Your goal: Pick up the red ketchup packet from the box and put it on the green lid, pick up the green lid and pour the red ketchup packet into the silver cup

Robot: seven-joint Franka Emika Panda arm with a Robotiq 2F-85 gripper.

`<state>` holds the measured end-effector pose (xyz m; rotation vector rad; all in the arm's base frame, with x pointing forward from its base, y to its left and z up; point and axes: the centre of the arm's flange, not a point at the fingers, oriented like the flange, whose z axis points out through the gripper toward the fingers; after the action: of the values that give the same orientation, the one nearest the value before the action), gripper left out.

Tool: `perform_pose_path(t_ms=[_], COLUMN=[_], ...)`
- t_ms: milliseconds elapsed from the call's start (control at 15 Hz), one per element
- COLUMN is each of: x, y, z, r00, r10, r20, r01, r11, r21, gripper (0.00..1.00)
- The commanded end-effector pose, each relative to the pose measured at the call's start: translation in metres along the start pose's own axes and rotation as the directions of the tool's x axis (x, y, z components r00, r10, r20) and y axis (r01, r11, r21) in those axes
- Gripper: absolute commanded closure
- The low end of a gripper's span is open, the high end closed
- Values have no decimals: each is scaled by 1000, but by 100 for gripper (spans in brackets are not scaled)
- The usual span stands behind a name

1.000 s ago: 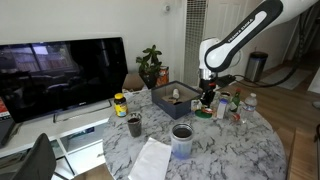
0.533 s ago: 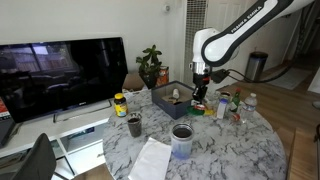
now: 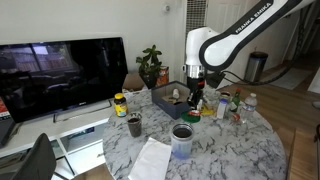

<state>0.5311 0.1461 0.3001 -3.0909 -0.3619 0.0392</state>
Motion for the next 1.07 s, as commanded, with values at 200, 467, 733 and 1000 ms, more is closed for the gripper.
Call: perform_pose_path(t_ms=[200, 467, 733, 1000], x=[28, 39, 38, 33], y=[-24, -24, -21, -22], z=[24, 39, 47, 49], r00=[999, 995, 984, 970], r10=[0, -13, -49, -78], r20=[-48, -99, -171, -232], r01=[0, 17, 64, 112], r11=[1000, 999, 994, 984], r21=[-1, 31, 86, 137], gripper=[100, 100, 100, 100])
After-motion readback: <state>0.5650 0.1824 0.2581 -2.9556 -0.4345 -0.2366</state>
